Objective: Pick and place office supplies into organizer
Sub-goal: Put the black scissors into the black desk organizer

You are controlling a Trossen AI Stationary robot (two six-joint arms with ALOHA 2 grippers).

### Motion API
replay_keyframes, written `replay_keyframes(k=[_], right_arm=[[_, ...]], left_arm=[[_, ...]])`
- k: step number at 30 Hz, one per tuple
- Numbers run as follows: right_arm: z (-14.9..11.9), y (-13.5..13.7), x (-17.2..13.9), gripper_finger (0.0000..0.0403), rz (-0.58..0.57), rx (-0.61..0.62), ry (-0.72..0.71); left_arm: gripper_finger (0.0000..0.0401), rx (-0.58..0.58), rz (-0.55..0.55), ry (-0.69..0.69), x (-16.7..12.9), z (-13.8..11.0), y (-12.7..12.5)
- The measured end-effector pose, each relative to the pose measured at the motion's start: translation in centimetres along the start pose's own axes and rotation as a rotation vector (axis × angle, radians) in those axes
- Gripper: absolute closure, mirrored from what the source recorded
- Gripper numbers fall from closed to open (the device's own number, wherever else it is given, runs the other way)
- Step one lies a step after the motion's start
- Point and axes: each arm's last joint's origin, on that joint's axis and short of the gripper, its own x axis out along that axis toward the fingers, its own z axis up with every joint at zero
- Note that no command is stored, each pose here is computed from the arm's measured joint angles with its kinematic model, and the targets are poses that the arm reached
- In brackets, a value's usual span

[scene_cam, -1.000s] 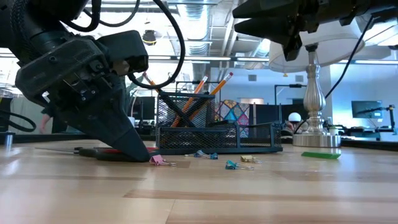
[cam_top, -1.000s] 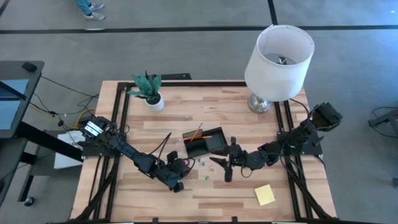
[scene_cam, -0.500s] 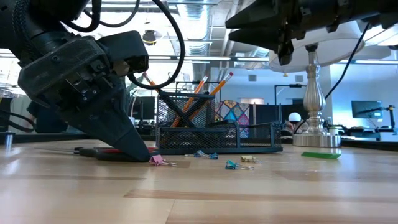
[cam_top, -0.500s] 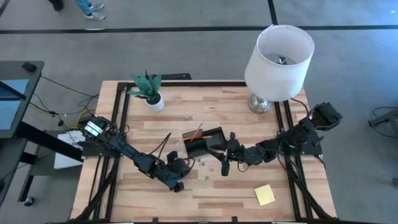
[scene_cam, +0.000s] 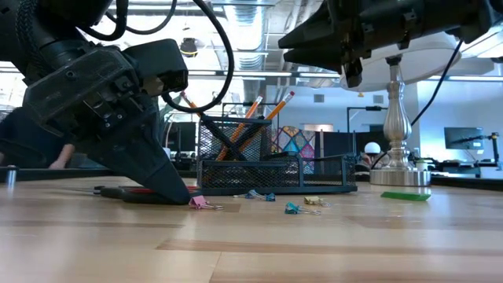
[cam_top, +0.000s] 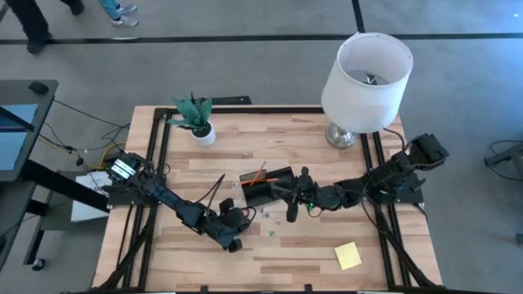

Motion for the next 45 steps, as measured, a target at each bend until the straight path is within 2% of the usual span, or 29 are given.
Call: replay_keyframes(k=[24, 37, 45], right_arm=[[0.5, -1.7, 1.1, 0.029, -0.068, 0.01, -0.014], [0.5, -1.7, 1.1, 0.029, -0.068, 0.01, -0.014], [0.5, -1.7, 1.1, 0.029, -0.069, 0.009, -0.012]], left_arm=[[0.0378, -0.017, -0.041, -0.045, -0.3, 0.7, -0.3], [0.0378, -0.02, -0.047, -0.051, -0.6, 0.9, -0.4], [0.0378, -0.011, -0.065, -0.076, -1.9, 1.8, -0.4]])
